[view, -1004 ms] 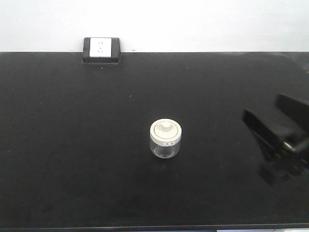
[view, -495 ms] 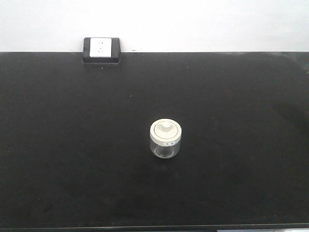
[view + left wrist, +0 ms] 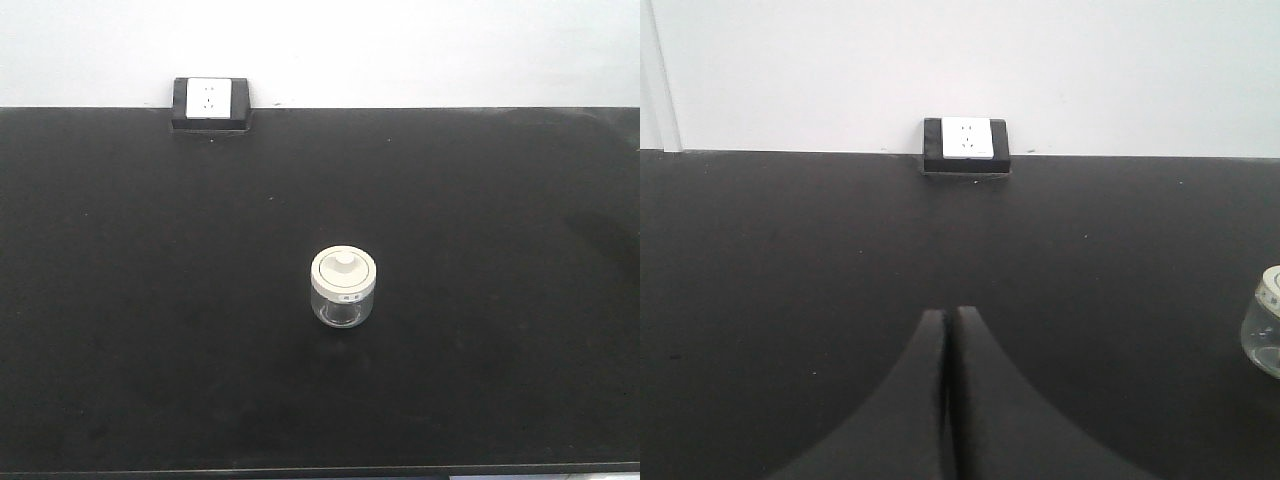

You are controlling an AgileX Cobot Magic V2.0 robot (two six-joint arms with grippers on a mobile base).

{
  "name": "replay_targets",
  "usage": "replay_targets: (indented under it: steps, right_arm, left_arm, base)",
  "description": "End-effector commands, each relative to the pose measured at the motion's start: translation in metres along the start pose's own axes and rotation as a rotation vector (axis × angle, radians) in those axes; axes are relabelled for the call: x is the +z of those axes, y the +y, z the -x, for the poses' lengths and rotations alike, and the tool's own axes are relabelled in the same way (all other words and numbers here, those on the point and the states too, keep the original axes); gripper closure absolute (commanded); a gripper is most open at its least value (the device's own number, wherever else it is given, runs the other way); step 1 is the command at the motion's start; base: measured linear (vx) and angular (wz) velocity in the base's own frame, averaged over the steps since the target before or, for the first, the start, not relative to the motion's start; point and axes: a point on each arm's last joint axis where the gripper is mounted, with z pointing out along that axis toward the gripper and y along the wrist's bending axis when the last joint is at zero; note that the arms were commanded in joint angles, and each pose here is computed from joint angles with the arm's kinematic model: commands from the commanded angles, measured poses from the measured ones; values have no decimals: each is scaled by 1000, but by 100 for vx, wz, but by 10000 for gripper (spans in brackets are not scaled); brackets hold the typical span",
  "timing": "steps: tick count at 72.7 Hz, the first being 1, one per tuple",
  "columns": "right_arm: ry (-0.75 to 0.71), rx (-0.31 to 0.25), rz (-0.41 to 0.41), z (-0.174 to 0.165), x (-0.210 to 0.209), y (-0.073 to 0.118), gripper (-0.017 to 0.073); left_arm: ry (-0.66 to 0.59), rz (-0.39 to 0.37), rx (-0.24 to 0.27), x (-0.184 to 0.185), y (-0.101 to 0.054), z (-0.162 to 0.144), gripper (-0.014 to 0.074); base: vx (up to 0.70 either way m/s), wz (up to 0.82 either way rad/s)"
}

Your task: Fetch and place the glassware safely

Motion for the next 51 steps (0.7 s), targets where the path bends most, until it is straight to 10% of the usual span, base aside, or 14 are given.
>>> replay_targets:
  steps: [1, 51]
  right_arm:
    - [-77, -20, 6, 13, -1, 1, 574]
    - [-66, -15, 4, 12, -1, 1, 567]
  left_arm:
    - [-85, -25, -6, -2, -3, 14, 601]
    - [-85, -25, -6, -2, -3, 14, 601]
  base:
    - [0, 0]
    - [0, 0]
